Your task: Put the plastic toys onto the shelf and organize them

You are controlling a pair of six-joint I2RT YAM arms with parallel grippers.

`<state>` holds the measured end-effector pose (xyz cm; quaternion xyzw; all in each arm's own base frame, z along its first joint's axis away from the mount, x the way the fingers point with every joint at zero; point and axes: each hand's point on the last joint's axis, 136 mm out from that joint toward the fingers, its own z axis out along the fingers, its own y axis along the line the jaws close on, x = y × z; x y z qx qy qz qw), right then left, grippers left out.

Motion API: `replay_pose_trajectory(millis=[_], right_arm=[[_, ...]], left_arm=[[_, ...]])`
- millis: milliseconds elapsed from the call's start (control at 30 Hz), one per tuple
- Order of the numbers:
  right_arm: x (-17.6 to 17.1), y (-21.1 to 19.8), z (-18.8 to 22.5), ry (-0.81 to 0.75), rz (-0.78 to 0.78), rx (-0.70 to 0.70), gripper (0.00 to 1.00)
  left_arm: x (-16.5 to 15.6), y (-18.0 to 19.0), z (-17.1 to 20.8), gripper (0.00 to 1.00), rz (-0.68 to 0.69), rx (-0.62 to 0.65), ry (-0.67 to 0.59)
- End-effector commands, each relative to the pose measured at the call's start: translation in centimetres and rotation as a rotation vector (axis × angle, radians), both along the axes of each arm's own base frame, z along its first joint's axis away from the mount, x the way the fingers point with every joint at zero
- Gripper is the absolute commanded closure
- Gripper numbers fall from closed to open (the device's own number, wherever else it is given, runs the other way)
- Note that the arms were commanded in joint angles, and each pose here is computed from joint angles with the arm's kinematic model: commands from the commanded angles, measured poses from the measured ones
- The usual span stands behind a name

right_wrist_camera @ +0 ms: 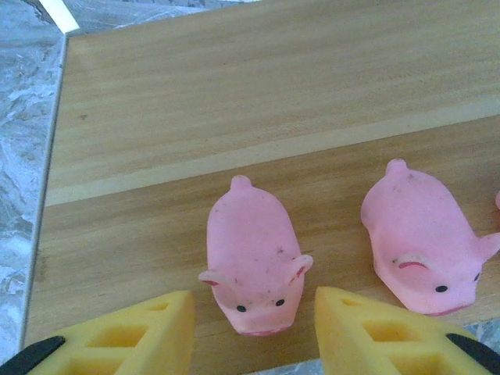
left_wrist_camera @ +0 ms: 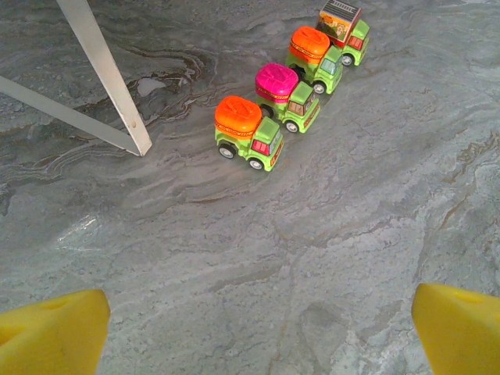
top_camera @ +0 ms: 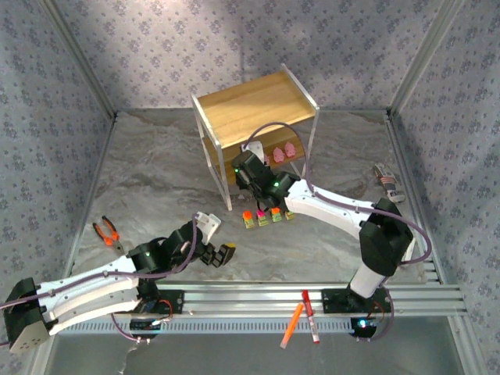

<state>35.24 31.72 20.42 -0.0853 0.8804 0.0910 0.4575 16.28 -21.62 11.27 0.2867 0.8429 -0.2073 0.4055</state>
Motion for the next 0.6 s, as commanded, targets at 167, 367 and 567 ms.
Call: replay_pose_trajectory(millis=[167, 367, 567], right_arm=[[-1.0, -0.8, 3.5, -0.065, -0.013, 0.028, 0.51], [-1.9, -1.6, 3.3, -0.065, -0.024, 0.021, 0.50], [-3.1, -2.7, 3.2, -0.063, -0.037, 0.013, 0.48]], left_arm=[[0.3, -0.4, 1.6, 0.01, -0.002, -0.024, -0.019], [0.2, -0.4, 1.7, 0.01, -0.003, -0.027, -0.021], [0.2, -0.5, 1.6, 0.01, -0.011, -0.030, -0.019]])
